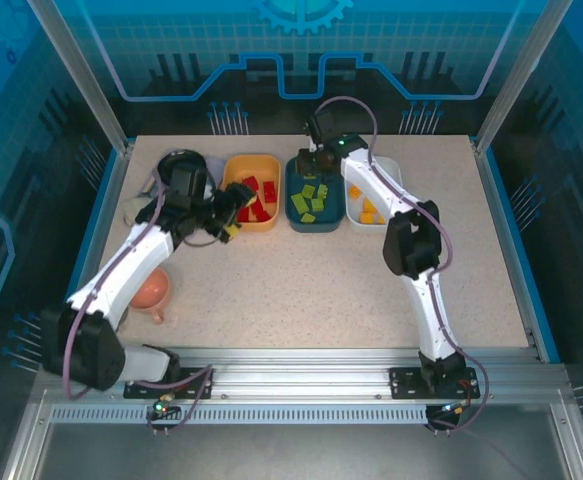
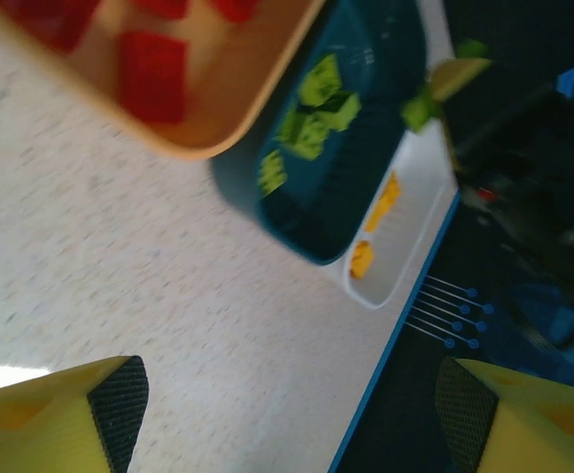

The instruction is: Sort the legos into containers by color

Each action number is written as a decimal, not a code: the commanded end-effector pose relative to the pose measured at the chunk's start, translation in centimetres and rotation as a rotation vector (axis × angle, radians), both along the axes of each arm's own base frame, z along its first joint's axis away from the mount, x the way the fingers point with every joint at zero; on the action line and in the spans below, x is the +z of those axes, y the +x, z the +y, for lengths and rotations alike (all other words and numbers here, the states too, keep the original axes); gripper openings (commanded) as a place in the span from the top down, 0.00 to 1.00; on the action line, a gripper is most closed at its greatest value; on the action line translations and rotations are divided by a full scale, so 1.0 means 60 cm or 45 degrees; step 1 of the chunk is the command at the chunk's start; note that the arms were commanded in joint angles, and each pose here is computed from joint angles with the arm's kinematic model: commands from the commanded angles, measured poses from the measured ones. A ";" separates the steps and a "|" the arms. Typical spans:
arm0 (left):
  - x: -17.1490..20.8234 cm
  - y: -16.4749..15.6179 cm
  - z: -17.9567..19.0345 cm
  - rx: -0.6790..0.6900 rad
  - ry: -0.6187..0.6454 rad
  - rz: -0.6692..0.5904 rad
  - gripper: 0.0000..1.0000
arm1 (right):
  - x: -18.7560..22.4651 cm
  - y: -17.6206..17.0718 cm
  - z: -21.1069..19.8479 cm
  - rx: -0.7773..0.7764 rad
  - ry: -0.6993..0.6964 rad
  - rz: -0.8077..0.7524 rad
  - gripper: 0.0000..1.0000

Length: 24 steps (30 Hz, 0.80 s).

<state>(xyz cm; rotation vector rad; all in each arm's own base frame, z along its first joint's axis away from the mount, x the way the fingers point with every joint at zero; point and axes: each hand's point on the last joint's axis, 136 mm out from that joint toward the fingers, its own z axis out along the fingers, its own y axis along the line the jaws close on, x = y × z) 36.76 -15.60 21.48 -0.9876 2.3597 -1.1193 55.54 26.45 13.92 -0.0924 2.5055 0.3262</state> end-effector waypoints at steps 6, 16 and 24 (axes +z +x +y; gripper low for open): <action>0.031 0.091 -0.029 -0.119 0.020 -0.119 0.20 | -0.070 0.051 -0.048 -0.188 -0.019 0.082 0.65; 0.027 0.108 -0.037 -0.143 0.016 -0.117 0.20 | -0.117 0.053 -0.072 -0.187 -0.174 0.091 0.64; 0.022 0.103 -0.037 -0.148 0.013 -0.109 0.20 | -0.139 0.058 -0.080 -0.168 -0.241 0.084 0.63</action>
